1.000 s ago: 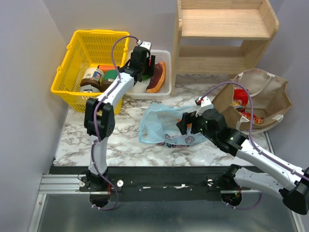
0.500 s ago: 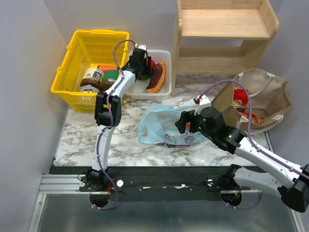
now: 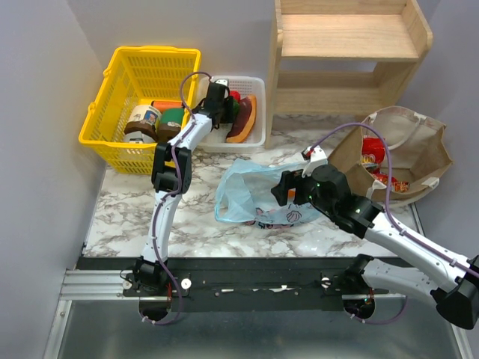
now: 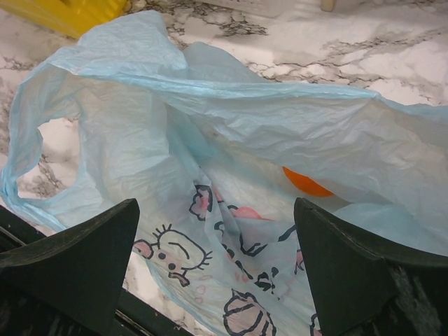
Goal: Place the mixed food into the grocery bags and tie them
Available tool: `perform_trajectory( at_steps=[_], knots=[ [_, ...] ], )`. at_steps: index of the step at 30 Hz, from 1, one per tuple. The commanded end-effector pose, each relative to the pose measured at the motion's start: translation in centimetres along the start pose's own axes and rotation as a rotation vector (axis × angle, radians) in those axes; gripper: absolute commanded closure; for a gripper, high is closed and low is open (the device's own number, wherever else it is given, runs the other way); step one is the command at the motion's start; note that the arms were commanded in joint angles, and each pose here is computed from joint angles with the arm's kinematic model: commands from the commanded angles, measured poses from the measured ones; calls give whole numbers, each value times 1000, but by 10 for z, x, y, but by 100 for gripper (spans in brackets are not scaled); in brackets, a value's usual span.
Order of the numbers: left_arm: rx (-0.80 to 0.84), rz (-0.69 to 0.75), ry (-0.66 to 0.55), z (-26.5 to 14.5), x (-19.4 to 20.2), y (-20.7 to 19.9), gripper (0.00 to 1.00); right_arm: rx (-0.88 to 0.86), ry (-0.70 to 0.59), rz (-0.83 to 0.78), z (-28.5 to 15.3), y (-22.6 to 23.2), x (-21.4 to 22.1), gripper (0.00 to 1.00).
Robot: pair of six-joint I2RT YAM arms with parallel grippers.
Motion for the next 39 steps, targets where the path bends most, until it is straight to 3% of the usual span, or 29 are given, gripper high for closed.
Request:
perform_trajectory(
  at_steps=[1, 3, 10, 21, 35, 37, 39],
  knots=[
    [18, -5, -46, -3, -14, 4, 51, -4, -16, 21, -7, 1, -3, 0],
    [20, 2, -47, -2, -8, 5, 58, -3, -13, 22, -7, 0, -2, 0],
    [67, 32, -101, -25, -16, 4, 100, -13, 2, 18, -5, 1, -1, 0],
    [197, 21, -232, -98, -22, -10, 100, -12, 15, 9, -2, 2, -1, 0],
    [371, 149, -392, -192, -44, -51, 100, 36, -52, -36, -7, -2, -13, 0],
    [332, 158, -385, -189, -45, -50, 100, 26, -55, -38, -7, -1, -14, 0],
    [233, 156, -313, -171, -49, -46, 89, 7, -54, -45, -8, 0, -14, 0]
  ],
)
Point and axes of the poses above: each gripper's point midway between its finger pads, its own z axis out along the fingers, its own y axis along the line the jaws close on, x = y × z, the point moved 10 cm from there along -z, back along the fingers, and after that the axes turned 2 degrees about z, right-handed, at the moved point
